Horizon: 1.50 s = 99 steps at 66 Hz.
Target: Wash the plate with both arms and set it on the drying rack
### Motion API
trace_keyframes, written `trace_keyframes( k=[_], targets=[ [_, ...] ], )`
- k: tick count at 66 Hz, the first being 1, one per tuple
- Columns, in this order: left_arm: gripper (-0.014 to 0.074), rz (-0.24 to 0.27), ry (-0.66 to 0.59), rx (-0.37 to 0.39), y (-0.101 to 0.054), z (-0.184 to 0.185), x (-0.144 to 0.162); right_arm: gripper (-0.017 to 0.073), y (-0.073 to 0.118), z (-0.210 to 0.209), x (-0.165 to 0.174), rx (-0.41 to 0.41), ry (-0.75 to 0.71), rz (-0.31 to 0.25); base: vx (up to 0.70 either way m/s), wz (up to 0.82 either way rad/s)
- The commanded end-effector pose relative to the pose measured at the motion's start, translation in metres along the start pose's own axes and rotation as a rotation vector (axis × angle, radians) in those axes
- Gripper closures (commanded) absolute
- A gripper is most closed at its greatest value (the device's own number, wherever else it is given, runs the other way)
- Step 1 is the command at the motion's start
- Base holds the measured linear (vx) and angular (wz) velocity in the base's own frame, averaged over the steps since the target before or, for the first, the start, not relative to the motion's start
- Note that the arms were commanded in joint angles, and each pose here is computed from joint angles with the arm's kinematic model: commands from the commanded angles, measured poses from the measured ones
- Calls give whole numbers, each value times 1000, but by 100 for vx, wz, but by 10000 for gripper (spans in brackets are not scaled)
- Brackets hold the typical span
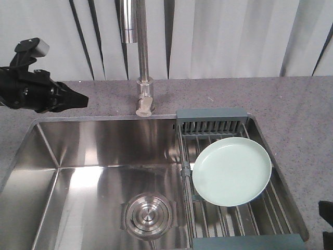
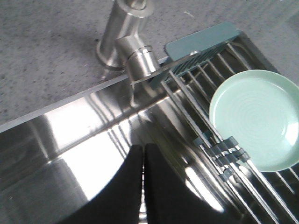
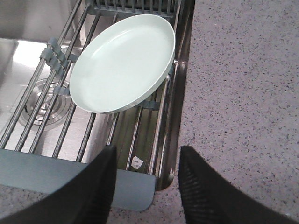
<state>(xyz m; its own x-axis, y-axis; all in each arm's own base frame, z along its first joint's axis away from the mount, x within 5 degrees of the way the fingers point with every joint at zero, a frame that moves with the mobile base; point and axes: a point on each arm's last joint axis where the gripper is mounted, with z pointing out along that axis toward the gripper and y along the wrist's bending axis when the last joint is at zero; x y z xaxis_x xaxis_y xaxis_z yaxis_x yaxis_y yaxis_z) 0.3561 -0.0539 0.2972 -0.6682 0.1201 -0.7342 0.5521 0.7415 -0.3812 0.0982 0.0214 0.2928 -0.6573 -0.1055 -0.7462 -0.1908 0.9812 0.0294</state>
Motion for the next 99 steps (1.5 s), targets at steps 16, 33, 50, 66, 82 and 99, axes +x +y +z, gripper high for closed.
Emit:
trace_keyframes(
  k=[16, 33, 50, 66, 82, 99],
  targets=[
    [601, 115, -82, 160, -6, 24, -8, 240, 0, -5, -11, -1, -78, -4, 0, 0],
    [601, 193, -76, 103, -4, 52, -4, 240, 0, -5, -11, -2, -79, -3, 0, 0],
    [601, 344, -81, 50, -22, 68, -6, 240, 0, -5, -11, -2, -79, -3, 0, 0],
    [601, 431, -89, 193, -33, 80, -27, 240, 0, -5, -11, -2, -79, -3, 0, 0],
    [601, 486, -47, 345, -33, 99, -36, 240, 0, -5, -11, -2, -79, -3, 0, 0],
    [601, 570, -66, 358, -50, 122, -42, 240, 0, -5, -11, -2, -79, -3, 0, 0]
  ],
)
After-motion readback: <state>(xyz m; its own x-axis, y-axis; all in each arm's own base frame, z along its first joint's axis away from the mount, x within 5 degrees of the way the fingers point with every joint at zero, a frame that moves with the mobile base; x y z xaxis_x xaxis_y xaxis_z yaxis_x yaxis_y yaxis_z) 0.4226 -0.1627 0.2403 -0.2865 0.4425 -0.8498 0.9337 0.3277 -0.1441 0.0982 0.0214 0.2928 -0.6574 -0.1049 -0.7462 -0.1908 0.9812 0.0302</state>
